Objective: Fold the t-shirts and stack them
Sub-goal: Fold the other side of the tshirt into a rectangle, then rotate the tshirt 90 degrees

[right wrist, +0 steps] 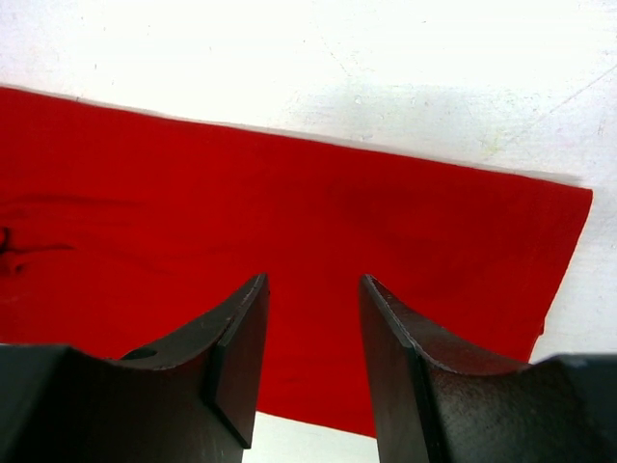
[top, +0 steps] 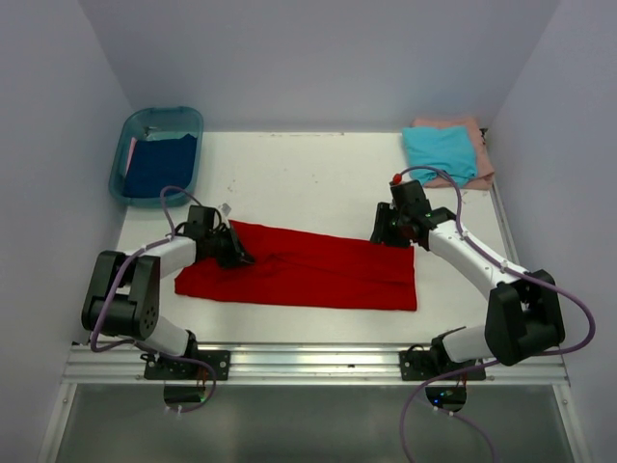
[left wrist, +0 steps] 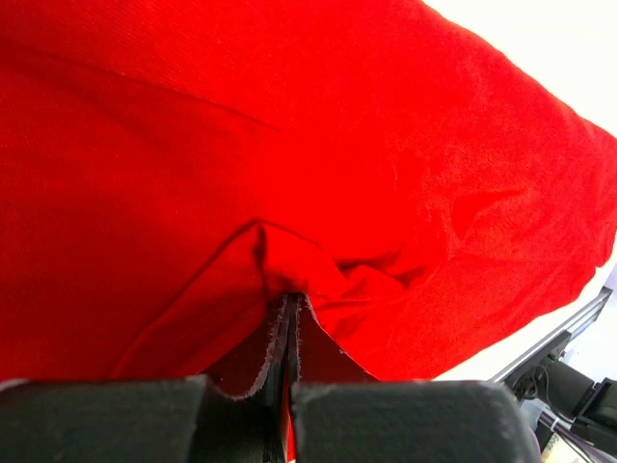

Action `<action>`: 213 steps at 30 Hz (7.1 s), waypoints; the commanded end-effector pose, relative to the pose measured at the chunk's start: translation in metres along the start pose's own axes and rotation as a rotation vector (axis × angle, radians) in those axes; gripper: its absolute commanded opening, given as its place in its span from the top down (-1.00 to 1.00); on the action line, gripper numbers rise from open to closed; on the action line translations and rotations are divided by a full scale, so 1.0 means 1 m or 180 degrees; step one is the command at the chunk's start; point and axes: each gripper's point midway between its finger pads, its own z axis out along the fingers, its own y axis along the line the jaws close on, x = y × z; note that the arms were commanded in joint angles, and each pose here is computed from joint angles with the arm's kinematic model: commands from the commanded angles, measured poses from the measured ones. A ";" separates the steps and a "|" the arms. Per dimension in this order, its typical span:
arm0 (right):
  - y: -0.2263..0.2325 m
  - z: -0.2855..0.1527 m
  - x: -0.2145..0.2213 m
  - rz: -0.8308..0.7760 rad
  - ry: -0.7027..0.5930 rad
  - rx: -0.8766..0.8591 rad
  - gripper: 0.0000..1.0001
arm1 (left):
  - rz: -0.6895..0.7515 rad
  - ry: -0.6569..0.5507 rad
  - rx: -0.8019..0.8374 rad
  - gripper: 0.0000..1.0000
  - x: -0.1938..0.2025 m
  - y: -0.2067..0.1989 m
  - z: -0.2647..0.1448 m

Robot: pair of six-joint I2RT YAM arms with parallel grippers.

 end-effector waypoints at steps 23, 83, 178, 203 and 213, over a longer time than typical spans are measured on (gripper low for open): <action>0.116 0.004 0.034 -0.1000 0.0337 -0.0892 -0.21 | 0.0282 -0.0608 0.0313 1.00 0.008 -0.065 -0.051; 0.317 0.108 0.086 -0.2052 0.0938 -0.1516 0.29 | 0.0099 -0.1413 -0.1077 1.00 -0.072 0.060 -0.012; 0.062 0.058 0.038 -0.0928 -0.0019 0.0454 1.00 | -0.0079 -0.0947 -0.0269 1.00 0.000 0.023 -0.029; 0.035 0.042 0.126 -0.1039 0.0571 0.0270 1.00 | -0.0200 -0.1028 -0.0526 1.00 -0.109 0.009 0.036; 0.065 0.033 0.144 -0.1132 0.0643 0.0005 1.00 | 0.0252 -0.0594 0.0418 1.00 -0.158 -0.050 0.117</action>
